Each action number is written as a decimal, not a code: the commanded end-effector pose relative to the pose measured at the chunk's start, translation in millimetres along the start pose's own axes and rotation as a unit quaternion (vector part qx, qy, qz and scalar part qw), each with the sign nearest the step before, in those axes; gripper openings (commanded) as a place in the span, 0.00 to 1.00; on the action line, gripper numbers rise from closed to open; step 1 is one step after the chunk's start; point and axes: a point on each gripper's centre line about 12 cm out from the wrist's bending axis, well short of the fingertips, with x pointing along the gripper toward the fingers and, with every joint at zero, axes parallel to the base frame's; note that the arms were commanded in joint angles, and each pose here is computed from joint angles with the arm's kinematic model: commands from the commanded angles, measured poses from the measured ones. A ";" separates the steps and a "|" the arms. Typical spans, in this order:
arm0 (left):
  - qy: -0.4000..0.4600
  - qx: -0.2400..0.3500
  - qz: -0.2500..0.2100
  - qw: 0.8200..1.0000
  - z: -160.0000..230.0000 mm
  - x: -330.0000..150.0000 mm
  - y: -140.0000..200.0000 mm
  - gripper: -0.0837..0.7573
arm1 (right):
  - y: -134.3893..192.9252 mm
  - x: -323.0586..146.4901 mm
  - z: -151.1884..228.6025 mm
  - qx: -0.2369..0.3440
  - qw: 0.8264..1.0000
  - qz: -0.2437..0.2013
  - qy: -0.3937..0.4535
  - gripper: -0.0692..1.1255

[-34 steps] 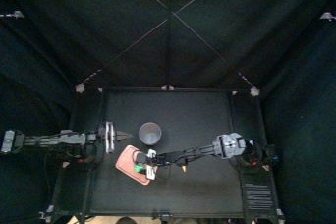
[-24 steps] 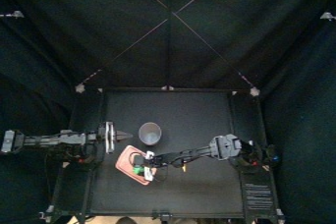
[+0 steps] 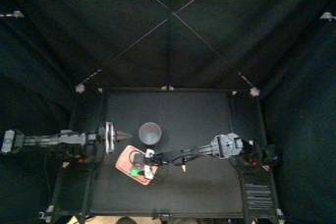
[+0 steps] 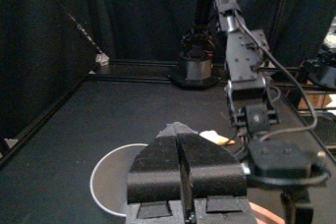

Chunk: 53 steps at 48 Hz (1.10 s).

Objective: Pick the green grapes then place it on the pink plate
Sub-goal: Drop green grapes on the pink plate and return to neutral

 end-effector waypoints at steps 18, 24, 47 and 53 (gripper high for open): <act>0.001 0.013 -0.002 1.000 -1.2 0.0 -0.4 0.24 | 19.8 -115.3 45.1 -0.105 0.986 -0.002 -0.127 0.83; 0.005 0.018 -0.004 1.000 -4.3 -0.7 -0.8 0.24 | 17.5 -136.6 35.5 -0.121 0.978 0.001 -0.172 0.83; 0.006 0.018 -0.005 1.000 -5.9 -1.3 -1.2 0.24 | -17.3 -203.2 -24.3 -0.130 0.949 -0.009 -0.287 0.84; 0.006 0.018 -0.006 1.000 -5.9 -1.3 -1.5 0.24 | -33.2 -219.0 -41.8 -0.121 0.948 -0.025 -0.292 0.84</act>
